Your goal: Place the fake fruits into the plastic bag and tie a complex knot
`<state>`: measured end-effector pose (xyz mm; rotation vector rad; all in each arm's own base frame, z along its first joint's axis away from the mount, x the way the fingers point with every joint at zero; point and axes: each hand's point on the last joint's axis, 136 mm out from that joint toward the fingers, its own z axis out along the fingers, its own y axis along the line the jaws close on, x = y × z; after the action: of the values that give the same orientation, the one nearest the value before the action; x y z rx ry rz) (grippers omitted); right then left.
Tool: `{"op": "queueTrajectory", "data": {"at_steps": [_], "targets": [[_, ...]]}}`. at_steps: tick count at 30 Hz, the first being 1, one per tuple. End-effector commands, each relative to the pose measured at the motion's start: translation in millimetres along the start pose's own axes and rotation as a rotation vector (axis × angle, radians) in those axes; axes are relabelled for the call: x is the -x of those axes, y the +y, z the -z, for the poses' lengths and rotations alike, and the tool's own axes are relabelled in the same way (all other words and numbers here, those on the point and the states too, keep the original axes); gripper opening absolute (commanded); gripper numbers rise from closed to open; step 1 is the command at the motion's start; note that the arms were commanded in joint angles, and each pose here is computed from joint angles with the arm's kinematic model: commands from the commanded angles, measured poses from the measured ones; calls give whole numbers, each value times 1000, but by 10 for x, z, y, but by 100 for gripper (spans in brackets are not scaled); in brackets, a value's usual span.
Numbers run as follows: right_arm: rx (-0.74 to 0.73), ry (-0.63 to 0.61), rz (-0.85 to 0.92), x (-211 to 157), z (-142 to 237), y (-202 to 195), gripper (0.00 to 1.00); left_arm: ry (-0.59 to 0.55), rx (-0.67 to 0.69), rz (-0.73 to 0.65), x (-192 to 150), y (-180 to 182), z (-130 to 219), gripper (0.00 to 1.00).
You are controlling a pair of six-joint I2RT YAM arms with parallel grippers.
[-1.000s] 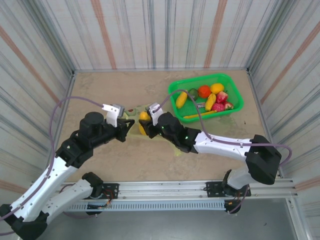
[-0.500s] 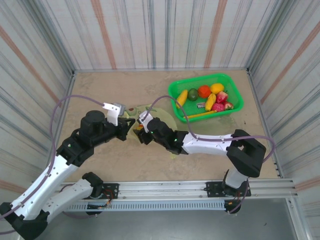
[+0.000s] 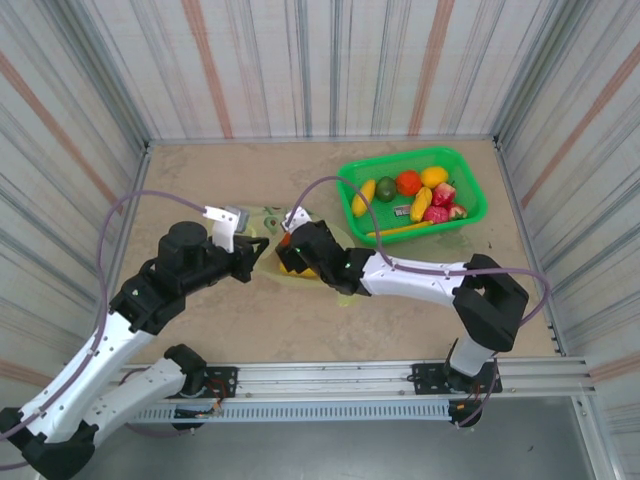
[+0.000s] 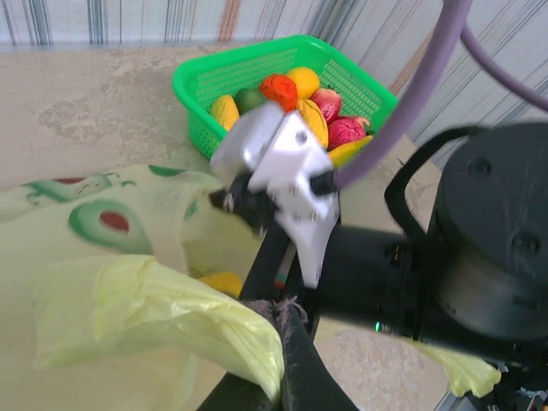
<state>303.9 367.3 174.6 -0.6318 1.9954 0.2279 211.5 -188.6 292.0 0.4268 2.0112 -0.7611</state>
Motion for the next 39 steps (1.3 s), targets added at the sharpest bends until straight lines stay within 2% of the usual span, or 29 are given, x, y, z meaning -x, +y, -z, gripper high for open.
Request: {"op": "queueTrajectory", "data": {"at_steps": [1, 5, 7, 11, 13, 15, 21, 26, 28, 31, 33, 36, 39], "targets": [[-159, -16, -16, 175, 156, -395, 87, -18, 11, -10, 12, 24, 51, 0], [-269, 17, -33, 268, 90, -728, 88, 2, 1, -11, -30, 14, 18, 0], [-256, 21, -47, 343, 66, -795, 88, 10, -4, -6, -39, 8, 1, 0], [26, 16, -64, 529, 93, -436, 87, 14, -23, 7, -38, -27, -4, 0], [198, 31, -43, 581, 181, -158, 87, 14, -27, 12, -42, -36, -1, 0], [309, 41, -42, 605, 282, 12, 87, 12, -29, 19, -41, -39, 4, 0], [464, -5, -148, 755, 624, 103, 86, 16, -46, 53, -67, -63, -5, 0], [524, -84, -320, 1000, 950, -140, 84, 16, -52, 66, -58, -80, -7, 0], [498, -104, -379, 1062, 1008, -362, 82, 14, -40, 80, -53, -61, -8, 0], [312, -61, -483, 963, 883, -904, 82, 29, -16, 112, -79, -19, -29, 0], [131, 11, -560, 740, 705, -1349, 82, 52, -15, 121, -115, -17, -58, 0], [-53, 155, -716, 354, 431, -1868, 81, 64, -15, 132, -119, -23, -79, 0], [-191, 259, -816, 61, 189, -2166, 77, 62, -10, 130, -107, -20, -80, 0]]}}
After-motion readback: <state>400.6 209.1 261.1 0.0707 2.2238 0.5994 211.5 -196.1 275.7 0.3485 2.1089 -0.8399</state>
